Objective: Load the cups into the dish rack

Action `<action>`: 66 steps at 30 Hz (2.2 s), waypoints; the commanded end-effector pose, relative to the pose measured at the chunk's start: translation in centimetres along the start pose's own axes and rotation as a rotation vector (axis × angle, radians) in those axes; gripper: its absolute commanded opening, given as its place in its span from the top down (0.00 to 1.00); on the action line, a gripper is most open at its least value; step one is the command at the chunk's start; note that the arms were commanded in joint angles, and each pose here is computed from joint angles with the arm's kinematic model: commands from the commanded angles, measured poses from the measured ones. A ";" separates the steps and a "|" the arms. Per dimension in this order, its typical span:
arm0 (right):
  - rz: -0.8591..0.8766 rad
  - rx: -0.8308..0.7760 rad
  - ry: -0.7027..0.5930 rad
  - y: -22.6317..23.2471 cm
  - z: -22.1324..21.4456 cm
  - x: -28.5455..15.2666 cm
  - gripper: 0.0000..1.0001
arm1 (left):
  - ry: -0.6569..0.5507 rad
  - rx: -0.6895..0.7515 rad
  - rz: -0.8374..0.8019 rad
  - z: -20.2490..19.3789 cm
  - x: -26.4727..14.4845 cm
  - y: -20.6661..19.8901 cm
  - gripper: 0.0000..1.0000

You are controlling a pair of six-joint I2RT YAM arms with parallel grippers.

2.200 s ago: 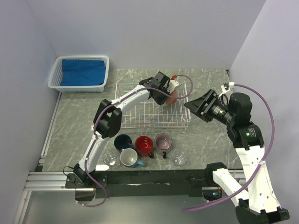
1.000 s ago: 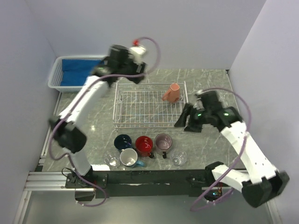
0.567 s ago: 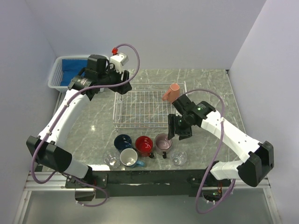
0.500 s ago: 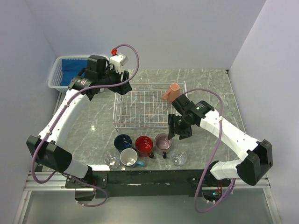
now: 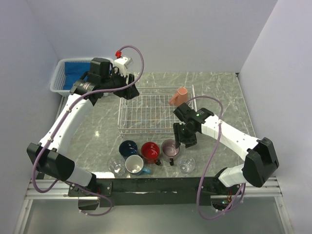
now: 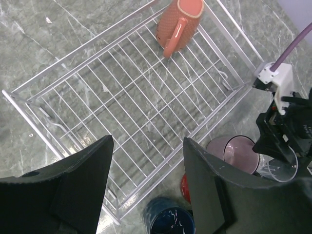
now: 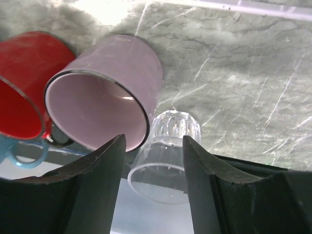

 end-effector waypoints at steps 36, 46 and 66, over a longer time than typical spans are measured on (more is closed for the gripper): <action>-0.183 -0.147 -0.217 1.9 2.7 -5.1 1.00 | -0.074 -0.041 -0.090 4.2 -1.7 -2.5 0.02; 0.186 -0.052 -0.708 4.3 9.1 -21.8 1.00 | 0.003 -0.385 -0.657 7.0 -6.1 -1.5 0.04; 0.846 0.124 -1.090 6.4 22.0 -22.9 1.00 | 0.243 -0.653 -0.894 4.8 -5.1 -5.5 0.04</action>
Point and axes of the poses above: each gripper's point midway between its finger pads, its own x axis out along the fingers, its own y axis along the line the jaws close on, z = x × y, the point moved 7 cm from there along -x, back along the fingers, and after that the axes turned 11 degrees about -x, right-handed, at the moved point
